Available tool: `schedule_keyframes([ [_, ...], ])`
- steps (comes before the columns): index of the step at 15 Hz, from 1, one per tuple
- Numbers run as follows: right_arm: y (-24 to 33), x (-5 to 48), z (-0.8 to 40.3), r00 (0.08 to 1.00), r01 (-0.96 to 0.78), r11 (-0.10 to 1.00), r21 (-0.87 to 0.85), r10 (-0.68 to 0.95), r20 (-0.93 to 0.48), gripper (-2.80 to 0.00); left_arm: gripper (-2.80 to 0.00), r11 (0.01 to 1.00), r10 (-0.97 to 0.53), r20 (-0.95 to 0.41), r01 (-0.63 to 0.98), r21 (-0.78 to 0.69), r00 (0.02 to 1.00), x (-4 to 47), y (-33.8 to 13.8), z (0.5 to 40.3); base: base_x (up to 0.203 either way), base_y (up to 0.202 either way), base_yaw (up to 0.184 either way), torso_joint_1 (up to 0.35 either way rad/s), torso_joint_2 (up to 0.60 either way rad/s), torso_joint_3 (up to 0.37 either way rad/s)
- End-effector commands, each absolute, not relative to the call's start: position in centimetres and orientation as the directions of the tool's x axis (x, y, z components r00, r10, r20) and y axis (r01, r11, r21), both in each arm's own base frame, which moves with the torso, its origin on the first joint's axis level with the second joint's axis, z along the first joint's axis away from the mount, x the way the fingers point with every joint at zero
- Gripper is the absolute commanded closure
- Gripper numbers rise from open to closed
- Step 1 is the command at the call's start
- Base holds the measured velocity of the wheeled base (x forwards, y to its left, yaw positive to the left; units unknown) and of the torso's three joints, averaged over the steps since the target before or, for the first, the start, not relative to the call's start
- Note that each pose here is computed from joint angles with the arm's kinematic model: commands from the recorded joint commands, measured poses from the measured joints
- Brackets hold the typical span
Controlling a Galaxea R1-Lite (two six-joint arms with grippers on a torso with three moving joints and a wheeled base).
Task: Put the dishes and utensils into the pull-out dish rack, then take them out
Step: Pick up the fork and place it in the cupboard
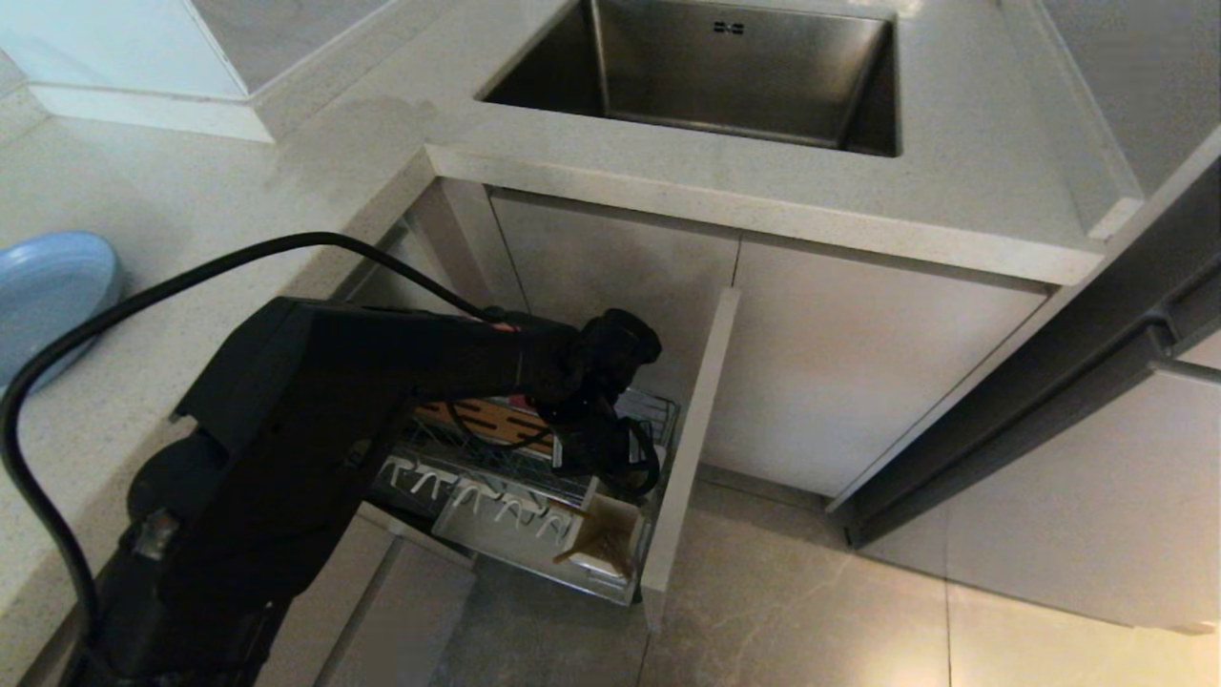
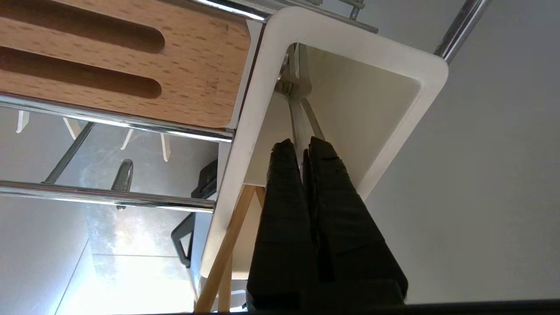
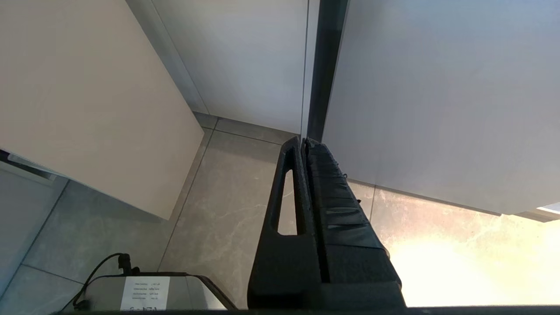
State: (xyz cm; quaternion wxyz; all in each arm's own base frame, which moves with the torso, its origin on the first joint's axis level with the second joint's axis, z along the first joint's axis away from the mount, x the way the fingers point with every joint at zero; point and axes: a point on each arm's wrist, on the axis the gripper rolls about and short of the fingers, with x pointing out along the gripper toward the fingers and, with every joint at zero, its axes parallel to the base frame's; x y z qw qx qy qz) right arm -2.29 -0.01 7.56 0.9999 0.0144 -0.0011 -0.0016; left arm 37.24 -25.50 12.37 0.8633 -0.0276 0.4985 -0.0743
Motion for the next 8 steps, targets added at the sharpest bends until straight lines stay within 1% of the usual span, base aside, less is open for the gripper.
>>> schedule_keyframes([
  [1,0.0,-2.3,7.6,1.000,0.003,1.000,0.029,-0.003,0.003,0.00,0.00,0.988,-0.150,-0.857,0.096,-0.118,0.494,37.2,-25.5,12.3,0.000,0.000,0.000,0.000,0.00,0.000],
  [2,0.0,-2.3,7.6,1.000,0.003,1.000,0.029,-0.003,0.003,0.00,-2.80,0.989,-0.146,-0.855,0.094,-0.114,0.498,37.2,-25.5,12.4,0.000,0.000,0.000,0.000,0.00,0.000],
  [8,0.0,-2.3,7.6,1.000,0.003,1.000,0.029,-0.003,0.003,0.00,-2.80,0.988,-0.152,-0.840,0.087,-0.124,0.521,37.0,-25.4,13.4,0.000,0.000,0.000,0.000,0.00,0.000],
])
